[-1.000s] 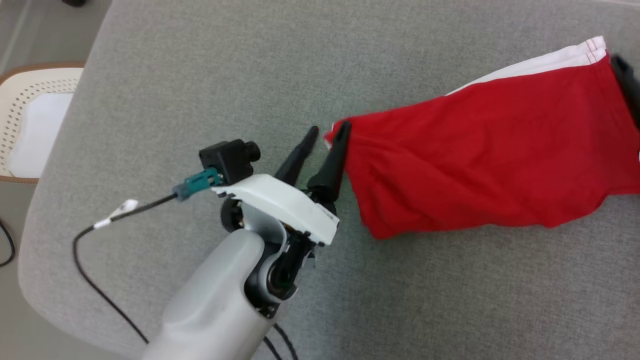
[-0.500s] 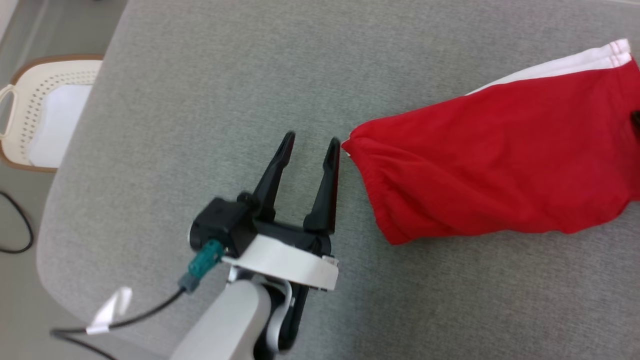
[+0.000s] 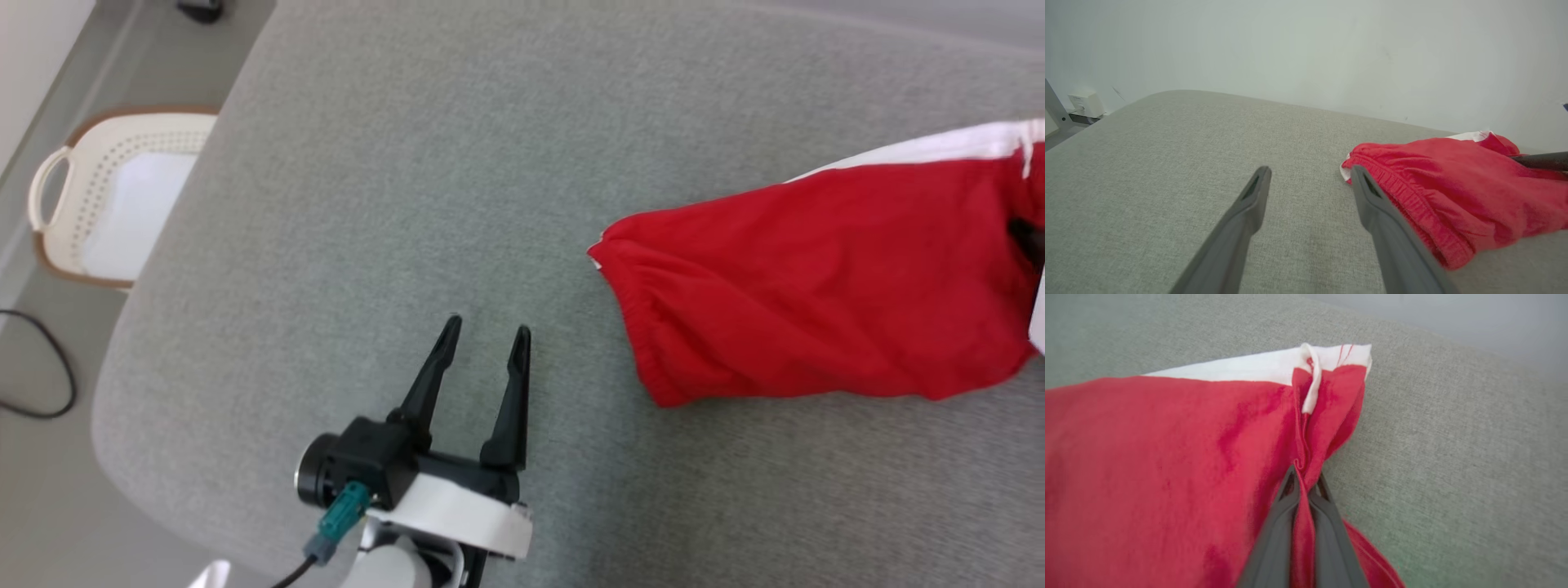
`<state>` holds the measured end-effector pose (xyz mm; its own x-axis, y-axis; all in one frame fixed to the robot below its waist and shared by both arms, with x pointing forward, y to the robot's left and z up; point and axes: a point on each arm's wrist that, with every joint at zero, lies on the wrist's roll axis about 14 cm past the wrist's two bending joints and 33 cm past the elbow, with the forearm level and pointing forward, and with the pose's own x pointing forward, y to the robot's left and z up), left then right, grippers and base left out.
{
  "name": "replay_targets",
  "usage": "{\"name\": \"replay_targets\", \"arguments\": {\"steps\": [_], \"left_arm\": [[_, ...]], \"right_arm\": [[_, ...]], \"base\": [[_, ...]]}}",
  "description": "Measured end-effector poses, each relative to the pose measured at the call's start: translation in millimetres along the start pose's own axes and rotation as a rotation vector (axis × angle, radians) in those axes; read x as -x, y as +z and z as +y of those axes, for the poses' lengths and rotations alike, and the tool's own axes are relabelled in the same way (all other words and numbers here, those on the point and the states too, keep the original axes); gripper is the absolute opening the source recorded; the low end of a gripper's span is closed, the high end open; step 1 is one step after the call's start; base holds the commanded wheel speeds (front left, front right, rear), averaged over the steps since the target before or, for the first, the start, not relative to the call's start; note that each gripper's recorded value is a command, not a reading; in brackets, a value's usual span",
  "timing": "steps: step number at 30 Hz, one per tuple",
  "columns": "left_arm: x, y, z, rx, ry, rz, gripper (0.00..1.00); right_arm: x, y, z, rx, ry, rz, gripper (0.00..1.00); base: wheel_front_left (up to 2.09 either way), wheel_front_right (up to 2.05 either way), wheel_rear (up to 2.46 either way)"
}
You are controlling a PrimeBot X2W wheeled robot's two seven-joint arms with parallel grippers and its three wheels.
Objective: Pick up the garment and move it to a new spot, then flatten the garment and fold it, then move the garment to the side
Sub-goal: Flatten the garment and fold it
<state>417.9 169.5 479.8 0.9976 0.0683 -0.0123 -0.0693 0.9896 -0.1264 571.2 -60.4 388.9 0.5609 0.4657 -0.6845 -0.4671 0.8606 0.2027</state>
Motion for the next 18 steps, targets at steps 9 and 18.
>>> {"name": "replay_targets", "arguments": {"steps": [9,18], "left_arm": [[24,-11,-16,0.004,-0.057,0.032,1.00],[38,-7,-22,0.024,-0.083,0.022,1.00]], "right_arm": [[62,-12,-36,-0.203,-0.087,-0.108,0.00],[127,-25,-82,-0.340,-0.240,-0.204,0.00]], "base": [[0.00,0.00,0.00],[0.00,0.00,0.00]]}}
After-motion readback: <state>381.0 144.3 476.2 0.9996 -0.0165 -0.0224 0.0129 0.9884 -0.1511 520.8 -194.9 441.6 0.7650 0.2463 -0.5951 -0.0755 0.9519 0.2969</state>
